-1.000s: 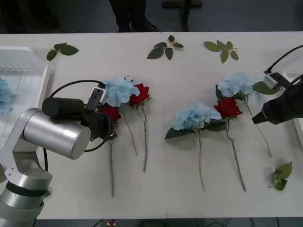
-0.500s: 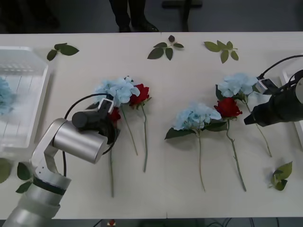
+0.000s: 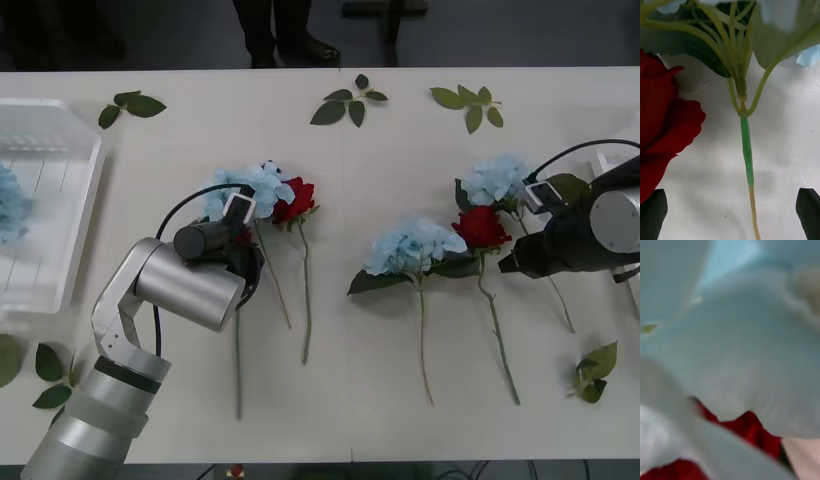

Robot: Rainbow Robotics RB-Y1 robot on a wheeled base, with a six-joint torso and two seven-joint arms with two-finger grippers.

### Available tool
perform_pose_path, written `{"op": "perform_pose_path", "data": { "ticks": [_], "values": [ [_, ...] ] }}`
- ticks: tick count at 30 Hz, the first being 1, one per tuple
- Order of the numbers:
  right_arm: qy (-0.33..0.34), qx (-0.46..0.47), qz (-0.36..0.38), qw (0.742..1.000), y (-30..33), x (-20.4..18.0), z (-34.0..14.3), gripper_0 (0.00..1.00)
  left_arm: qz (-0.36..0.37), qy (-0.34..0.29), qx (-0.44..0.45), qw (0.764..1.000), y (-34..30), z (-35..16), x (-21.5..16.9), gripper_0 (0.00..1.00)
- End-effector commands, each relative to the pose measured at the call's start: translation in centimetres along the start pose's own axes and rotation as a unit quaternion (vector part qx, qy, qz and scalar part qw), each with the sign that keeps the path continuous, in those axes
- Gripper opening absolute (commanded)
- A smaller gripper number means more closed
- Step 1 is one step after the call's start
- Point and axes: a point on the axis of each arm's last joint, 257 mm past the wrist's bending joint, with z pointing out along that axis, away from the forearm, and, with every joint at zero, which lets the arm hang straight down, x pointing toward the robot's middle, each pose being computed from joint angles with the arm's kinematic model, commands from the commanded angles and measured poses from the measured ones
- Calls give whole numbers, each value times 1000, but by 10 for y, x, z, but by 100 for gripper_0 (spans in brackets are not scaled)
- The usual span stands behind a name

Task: Place the red flowers into the right box and the blue flowers into the left box. If a person shows an open palm, hand one flower to the person first, then continue sorting.

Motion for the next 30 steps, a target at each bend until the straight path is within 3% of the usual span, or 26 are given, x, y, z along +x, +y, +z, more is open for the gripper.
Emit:
{"op": "perform_pose_path", "data": {
  "ticks": [1,8,11,13,18,20,24,30],
  "values": [
    [-24,-1,-13,1000,6,-20,-3,100,-20,-5,-12,1000,19,-2,-2,0],
    [-31,0,-9,999,8,-22,6,99,-37,-6,7,999,36,-37,-1,0],
    [-32,2,-11,999,9,-22,7,93,-42,1,15,999,47,-66,-2,0],
    [-31,3,-12,999,9,-21,8,77,-44,4,24,999,53,-90,-5,0],
    [-33,9,-9,999,4,-19,15,14,-53,11,37,998,65,-132,-9,0],
    [-36,11,-12,999,4,-21,16,0,-56,12,29,998,76,-140,-8,0],
    [-35,12,-14,999,4,-20,16,0,-68,12,2,998,102,-142,-6,0],
    [-41,16,-13,999,-4,-25,10,0,-58,29,-57,996,131,-99,17,0]
  ]
}}
